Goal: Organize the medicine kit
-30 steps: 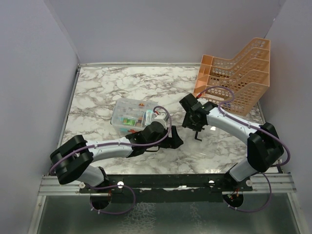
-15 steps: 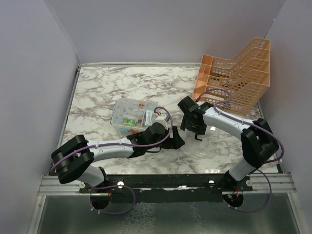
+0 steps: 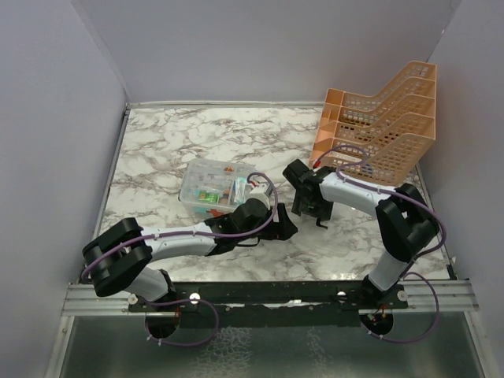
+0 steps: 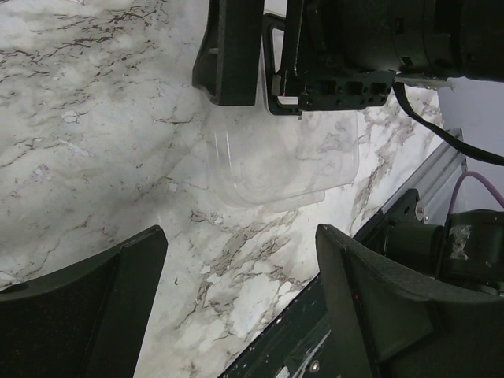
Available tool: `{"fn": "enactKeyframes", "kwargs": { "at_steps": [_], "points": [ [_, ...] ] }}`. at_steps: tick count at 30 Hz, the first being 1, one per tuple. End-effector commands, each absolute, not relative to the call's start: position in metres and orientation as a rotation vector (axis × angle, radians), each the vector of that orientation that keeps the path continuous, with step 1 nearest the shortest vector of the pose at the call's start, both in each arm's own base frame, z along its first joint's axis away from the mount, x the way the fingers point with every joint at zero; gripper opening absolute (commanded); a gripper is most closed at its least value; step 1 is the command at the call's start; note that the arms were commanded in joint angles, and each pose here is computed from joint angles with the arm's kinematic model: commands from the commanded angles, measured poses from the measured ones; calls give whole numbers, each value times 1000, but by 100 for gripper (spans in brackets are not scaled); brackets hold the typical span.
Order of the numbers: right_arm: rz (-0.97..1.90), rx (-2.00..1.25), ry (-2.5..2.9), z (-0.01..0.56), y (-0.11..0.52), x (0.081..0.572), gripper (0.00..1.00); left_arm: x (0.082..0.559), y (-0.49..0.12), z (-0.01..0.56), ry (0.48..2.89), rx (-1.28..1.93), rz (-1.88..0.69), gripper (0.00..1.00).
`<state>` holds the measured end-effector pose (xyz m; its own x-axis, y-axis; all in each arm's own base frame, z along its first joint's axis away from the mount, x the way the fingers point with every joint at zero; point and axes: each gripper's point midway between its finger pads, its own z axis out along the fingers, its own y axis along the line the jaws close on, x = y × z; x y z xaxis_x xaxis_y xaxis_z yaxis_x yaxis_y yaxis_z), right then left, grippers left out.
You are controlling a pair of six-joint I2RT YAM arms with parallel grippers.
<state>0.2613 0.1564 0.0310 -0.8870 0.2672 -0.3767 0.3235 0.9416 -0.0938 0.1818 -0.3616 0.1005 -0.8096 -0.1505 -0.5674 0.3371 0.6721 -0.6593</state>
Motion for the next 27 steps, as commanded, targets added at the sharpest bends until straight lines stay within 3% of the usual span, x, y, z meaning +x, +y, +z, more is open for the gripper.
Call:
{"fn": "enactKeyframes", "kwargs": {
  "at_steps": [1,5,9,27],
  "points": [
    [-286,428,2732,22,151,265,65,186,-358,102,2259,97,-1049,80],
    [-306,416,2733,19,150,266,50,187,-359,98,2267,94,-1042,80],
    [-272,406,2708,30,152,270,43,187,-361,95,2278,100,-1037,80],
    [-36,430,2663,64,169,274,41,188,-382,94,2279,143,-1103,82]
  ]
}}
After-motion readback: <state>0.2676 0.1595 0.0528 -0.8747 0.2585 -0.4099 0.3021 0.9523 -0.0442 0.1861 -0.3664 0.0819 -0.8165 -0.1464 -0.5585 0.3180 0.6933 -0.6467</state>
